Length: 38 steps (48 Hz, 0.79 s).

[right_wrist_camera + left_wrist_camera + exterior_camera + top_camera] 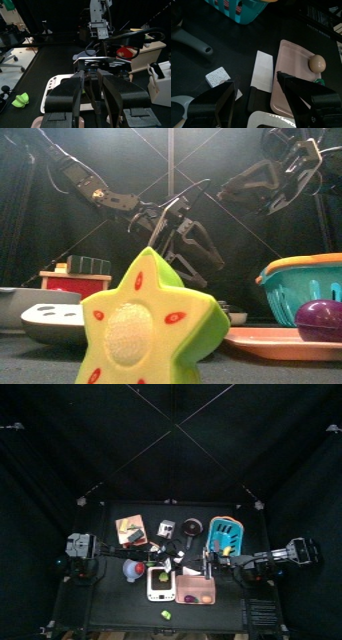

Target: Grab starfruit top

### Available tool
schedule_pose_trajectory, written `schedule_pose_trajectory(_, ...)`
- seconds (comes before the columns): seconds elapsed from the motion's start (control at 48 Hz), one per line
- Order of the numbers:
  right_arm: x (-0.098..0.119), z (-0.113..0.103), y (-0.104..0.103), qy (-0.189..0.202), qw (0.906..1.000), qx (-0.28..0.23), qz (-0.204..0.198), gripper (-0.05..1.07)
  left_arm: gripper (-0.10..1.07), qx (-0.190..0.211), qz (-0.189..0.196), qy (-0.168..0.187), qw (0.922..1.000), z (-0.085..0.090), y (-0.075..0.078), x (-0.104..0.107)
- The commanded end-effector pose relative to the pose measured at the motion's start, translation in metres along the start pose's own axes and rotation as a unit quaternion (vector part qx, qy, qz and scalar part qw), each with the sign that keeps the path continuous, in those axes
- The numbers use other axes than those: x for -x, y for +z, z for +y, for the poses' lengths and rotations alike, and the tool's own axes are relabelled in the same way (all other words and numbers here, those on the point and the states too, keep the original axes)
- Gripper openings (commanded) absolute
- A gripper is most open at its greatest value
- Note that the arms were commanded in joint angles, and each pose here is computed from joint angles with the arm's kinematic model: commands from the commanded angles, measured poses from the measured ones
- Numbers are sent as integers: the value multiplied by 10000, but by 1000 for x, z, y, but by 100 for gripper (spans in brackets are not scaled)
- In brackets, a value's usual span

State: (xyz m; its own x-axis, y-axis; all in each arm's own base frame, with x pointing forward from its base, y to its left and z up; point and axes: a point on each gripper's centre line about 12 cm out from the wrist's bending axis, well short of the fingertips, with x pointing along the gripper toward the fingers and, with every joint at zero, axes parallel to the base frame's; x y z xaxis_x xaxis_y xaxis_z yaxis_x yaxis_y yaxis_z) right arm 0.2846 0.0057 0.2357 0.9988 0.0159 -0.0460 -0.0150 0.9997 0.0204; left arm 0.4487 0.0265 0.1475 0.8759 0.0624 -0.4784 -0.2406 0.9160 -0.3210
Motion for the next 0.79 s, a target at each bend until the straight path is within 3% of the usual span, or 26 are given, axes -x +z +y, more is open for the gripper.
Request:
schedule_pose_trajectory(0.0,0,1,6,10,9999,-16,-107,69,94,-102,-199,-104,9997,-7,17,14)
schedule_pose_trajectory(0.208,0,4,6,63,9999,9,-106,69,94,-476,63,-116,9988,-10,12,44)
schedule_pose_trajectory(0.417,-2,4,7,63,9999,17,-106,69,94,-1297,518,-364,9895,-32,-13,73)
schedule_pose_trajectory(0.604,-4,2,5,40,10000,16,-76,69,95,-1780,622,-614,9801,-48,-28,82)
schedule_pose_trajectory(0.771,-5,1,5,24,10000,24,-69,69,95,-1870,642,-735,9775,-58,-31,81)
